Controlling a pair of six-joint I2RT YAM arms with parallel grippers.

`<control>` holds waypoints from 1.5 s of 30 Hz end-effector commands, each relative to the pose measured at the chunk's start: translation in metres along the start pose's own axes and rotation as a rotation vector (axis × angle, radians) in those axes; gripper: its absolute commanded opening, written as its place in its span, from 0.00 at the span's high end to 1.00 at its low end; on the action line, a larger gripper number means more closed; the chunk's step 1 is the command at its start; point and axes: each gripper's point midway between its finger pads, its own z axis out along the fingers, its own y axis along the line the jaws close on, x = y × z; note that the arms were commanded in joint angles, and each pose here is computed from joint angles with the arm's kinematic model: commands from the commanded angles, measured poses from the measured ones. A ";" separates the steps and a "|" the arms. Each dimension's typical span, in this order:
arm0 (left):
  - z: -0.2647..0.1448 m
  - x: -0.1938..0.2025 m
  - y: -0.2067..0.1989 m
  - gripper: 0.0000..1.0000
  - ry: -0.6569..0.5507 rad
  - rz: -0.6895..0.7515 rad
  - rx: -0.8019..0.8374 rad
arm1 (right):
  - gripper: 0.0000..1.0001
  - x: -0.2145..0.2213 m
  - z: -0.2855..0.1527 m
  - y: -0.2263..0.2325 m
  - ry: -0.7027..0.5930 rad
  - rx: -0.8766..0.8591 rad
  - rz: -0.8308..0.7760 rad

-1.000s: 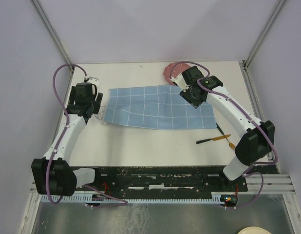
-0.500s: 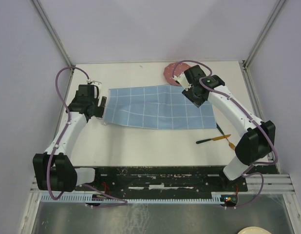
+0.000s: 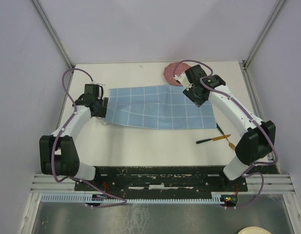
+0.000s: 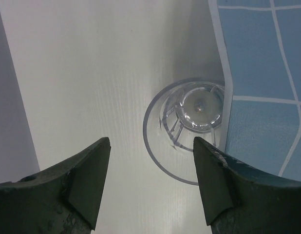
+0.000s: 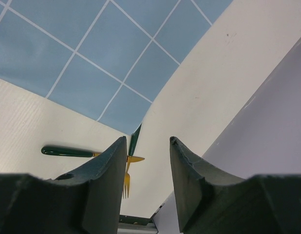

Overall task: Set the dinner table for one person
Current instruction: Move the cup to the center of the board.

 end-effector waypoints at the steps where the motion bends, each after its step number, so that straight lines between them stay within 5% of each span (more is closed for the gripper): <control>1: 0.001 -0.026 -0.001 0.25 -0.086 -0.087 0.005 | 0.52 -0.004 -0.002 -0.010 -0.022 0.033 0.022; 19: 0.033 -0.009 -0.015 0.58 0.003 -0.125 0.039 | 0.52 0.003 0.000 -0.009 -0.009 0.023 0.027; 23: 0.034 -0.008 -0.013 0.96 0.020 -0.117 0.038 | 0.52 0.004 0.000 -0.008 -0.007 0.024 0.027; 45: 0.005 -0.009 0.069 0.97 0.049 -0.048 -0.176 | 0.54 0.008 0.007 0.001 0.010 -0.015 0.017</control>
